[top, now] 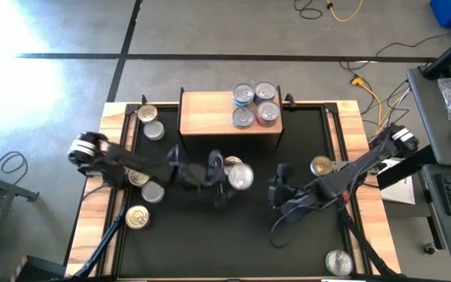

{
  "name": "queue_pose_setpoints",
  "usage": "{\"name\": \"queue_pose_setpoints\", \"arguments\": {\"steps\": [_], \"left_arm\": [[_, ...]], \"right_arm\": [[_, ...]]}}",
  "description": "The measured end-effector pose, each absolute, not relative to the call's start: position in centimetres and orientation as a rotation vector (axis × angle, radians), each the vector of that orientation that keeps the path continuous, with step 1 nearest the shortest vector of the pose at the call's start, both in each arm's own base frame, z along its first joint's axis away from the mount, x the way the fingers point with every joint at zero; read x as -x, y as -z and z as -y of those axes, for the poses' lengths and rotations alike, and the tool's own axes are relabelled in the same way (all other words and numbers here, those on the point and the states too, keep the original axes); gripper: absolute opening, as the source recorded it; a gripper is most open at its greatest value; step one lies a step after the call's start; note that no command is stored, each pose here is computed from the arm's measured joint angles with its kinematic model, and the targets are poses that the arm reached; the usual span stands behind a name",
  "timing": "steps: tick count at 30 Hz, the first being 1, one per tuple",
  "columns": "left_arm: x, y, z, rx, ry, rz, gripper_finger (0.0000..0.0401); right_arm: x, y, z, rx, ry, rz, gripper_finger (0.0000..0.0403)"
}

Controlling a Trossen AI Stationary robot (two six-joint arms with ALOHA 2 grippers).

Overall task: Stack canned seafood by type on shelf
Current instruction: Stack the yellow blue tuna can on top of the other yellow tuna can on the shelf

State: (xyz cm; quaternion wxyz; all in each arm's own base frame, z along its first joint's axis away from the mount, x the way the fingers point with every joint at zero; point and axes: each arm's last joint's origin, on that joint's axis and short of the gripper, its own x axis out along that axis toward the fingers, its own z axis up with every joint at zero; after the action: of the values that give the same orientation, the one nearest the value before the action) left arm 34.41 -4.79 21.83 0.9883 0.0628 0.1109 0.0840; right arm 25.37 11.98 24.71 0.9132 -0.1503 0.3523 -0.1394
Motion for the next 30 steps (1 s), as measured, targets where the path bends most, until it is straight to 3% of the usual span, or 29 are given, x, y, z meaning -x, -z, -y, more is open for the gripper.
{"name": "queue_pose_setpoints", "arguments": {"steps": [5, 14, 23, 30], "left_arm": [[-33.4, -25.3, -1.1, -0.083, -0.225, -0.228, 0.0378], [-34.6, -27.3, -8.6, -0.08, -0.252, -0.356, 0.0378], [-37.3, -27.5, -13.5, -0.068, -0.259, -0.434, 0.0378], [-38.6, -27.2, -14.4, -0.118, -0.198, -0.501, 0.0378]], "right_arm": [[-24.6, -27.1, -10.2, 0.335, 0.299, -0.665, 0.0168], [-26.2, -31.3, -2.6, 0.333, 0.359, -0.591, 0.0021], [-28.8, -34.7, 7.4, 0.194, 0.273, -0.538, 0.0013], [-30.0, -34.6, 10.7, 0.162, 0.245, -0.628, 0.0012]]}}
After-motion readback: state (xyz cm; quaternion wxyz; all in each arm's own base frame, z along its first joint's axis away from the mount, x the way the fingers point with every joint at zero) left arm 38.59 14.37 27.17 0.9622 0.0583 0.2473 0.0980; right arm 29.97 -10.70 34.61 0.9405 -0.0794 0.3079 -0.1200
